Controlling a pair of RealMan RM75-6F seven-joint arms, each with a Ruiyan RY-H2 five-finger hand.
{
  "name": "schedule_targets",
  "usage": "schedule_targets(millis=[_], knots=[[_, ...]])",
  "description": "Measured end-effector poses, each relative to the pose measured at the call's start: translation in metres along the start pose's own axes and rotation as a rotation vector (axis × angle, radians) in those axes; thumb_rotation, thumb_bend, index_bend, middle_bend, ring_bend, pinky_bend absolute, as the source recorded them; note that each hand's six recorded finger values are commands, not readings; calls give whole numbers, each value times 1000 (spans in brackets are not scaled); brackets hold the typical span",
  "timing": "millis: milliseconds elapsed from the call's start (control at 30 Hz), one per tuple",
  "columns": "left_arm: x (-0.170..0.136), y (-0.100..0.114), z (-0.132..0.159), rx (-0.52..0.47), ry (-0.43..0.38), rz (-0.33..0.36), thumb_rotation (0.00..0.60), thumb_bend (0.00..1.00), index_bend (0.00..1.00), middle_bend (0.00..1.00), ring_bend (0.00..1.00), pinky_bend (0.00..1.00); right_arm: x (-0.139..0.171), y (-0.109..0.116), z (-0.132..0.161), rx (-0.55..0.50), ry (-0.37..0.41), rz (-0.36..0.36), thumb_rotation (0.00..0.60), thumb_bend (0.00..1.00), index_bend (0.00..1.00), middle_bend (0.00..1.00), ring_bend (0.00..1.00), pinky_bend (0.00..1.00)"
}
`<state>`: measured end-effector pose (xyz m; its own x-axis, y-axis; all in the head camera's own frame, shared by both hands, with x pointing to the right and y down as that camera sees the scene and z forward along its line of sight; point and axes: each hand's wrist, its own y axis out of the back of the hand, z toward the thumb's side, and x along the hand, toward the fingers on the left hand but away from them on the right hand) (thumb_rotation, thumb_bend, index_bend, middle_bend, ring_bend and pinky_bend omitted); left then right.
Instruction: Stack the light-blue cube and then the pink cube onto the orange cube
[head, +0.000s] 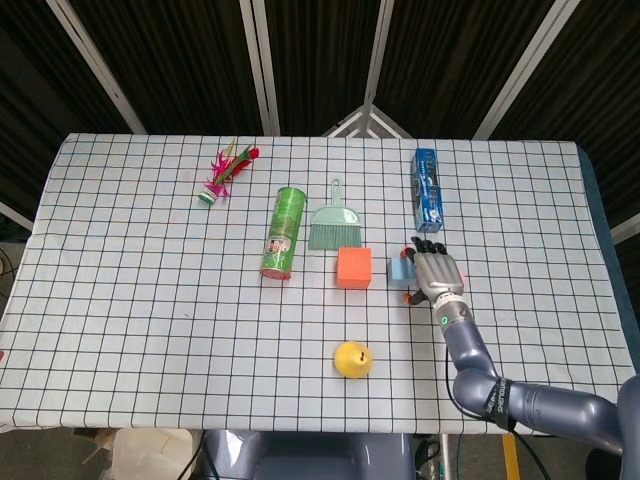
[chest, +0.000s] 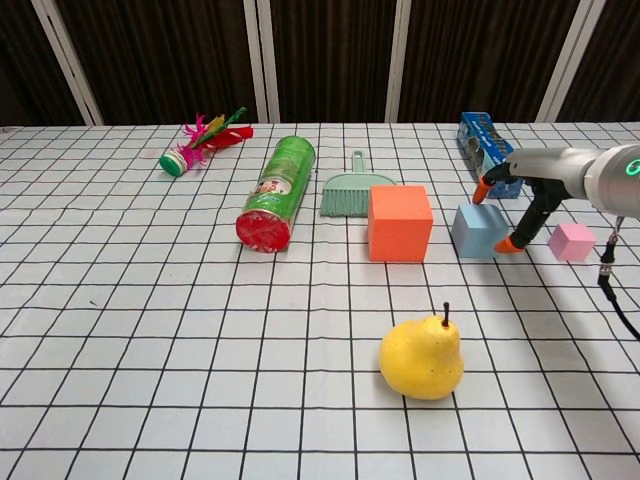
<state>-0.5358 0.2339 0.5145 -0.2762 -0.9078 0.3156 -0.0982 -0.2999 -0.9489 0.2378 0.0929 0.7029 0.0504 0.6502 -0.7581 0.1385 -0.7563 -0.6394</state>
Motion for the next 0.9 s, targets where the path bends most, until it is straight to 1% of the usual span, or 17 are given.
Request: schedule_targets(millis=[100, 333, 700, 900], knots=[[-1, 2, -1, -2, 2, 8, 600, 161, 110, 0, 0, 0, -4, 1, 0, -7, 2, -5, 600, 310, 249, 37, 13, 45], [-1, 2, -1, -2, 2, 8, 600, 161, 109, 0, 0, 0, -8, 11, 9, -1, 25, -35, 600, 310, 249, 37, 13, 45], [-2, 1, 0, 3, 3, 5, 600, 161, 117, 0, 0, 0, -11, 5, 3, 7, 8, -11, 600, 311, 252, 37, 14, 45], [-3, 2, 0, 0, 1, 7, 600, 161, 118, 0, 0, 0, -13, 4, 1, 5, 4, -9, 600, 310, 308, 37, 14, 45]])
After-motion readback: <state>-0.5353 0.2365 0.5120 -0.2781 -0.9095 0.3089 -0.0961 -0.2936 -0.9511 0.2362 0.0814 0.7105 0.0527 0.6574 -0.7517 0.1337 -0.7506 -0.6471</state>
